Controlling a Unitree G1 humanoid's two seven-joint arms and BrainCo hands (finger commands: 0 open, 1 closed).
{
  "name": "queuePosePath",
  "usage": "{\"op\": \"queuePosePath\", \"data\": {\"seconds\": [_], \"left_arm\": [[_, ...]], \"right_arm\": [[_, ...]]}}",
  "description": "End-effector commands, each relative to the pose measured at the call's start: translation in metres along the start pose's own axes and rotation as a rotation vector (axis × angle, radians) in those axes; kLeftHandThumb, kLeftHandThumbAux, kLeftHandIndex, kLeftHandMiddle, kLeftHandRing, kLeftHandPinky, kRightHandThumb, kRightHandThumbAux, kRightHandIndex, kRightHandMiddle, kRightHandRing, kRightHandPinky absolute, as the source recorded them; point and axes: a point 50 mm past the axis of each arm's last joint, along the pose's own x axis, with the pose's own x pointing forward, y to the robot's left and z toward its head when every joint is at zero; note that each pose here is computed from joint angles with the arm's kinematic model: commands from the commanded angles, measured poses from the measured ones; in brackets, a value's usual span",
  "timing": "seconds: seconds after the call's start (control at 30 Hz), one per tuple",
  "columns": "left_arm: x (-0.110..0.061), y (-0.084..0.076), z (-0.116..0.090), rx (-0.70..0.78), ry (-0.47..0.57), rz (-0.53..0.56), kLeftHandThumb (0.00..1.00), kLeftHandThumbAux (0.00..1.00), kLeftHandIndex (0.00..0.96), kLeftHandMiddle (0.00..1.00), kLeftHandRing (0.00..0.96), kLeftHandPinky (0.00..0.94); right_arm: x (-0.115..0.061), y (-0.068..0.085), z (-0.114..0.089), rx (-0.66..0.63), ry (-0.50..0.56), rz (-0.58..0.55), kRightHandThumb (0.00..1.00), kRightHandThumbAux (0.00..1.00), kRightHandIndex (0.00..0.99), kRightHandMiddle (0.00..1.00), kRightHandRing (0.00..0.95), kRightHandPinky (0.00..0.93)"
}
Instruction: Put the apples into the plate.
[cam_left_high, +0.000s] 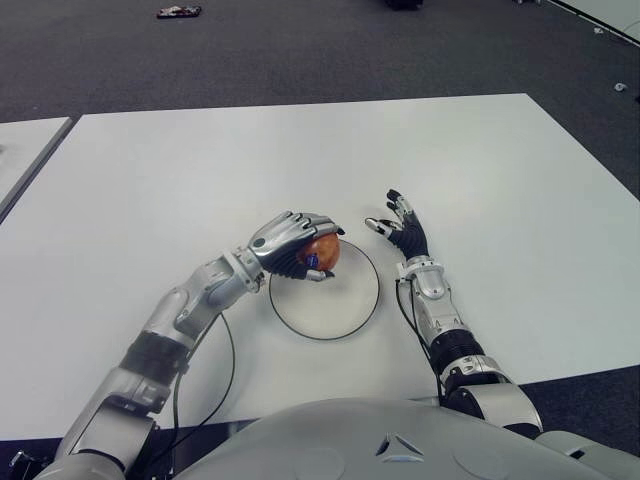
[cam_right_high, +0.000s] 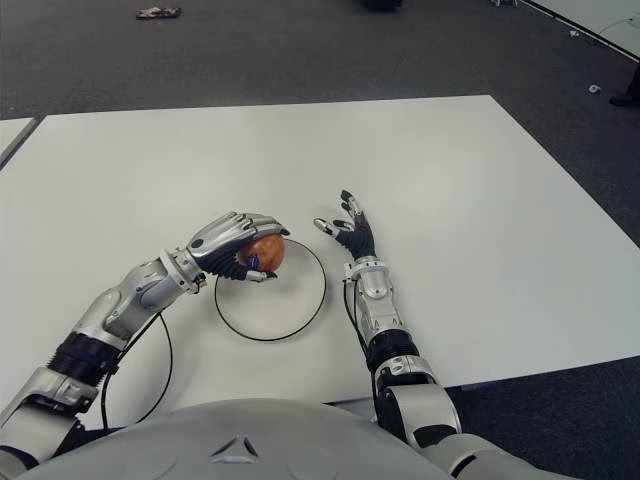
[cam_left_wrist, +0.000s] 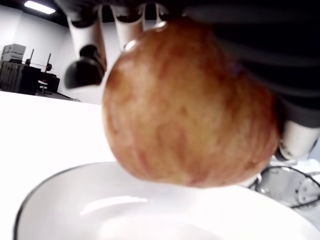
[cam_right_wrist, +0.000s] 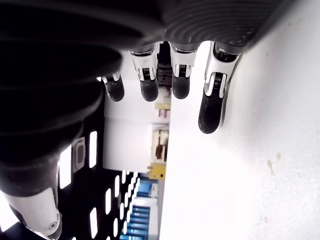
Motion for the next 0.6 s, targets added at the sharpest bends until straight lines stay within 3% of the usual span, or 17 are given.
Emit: {"op": "queuePosePath", "data": {"seconds": [0.03, 0.6], "left_arm": [[-0.008, 0.002, 0.003, 0.006, 0.006, -0.049, 0.725, 0.698, 0.444, 0.805, 0.797, 0.787], [-0.015, 0.006, 0.017, -0.113, 0.004, -0.103, 0.723, 0.698, 0.444, 0.799, 0.781, 0.772]], "right_arm": [[-0.012, 0.001, -0.026, -0.004, 0.146, 0.007, 0.099, 0.687, 0.000, 0.010, 0.048, 0.117], [-0.011, 0.003, -0.026, -0.006, 0.156, 0.011, 0.118, 0.697, 0.000, 0.013, 0.052, 0.122]]}}
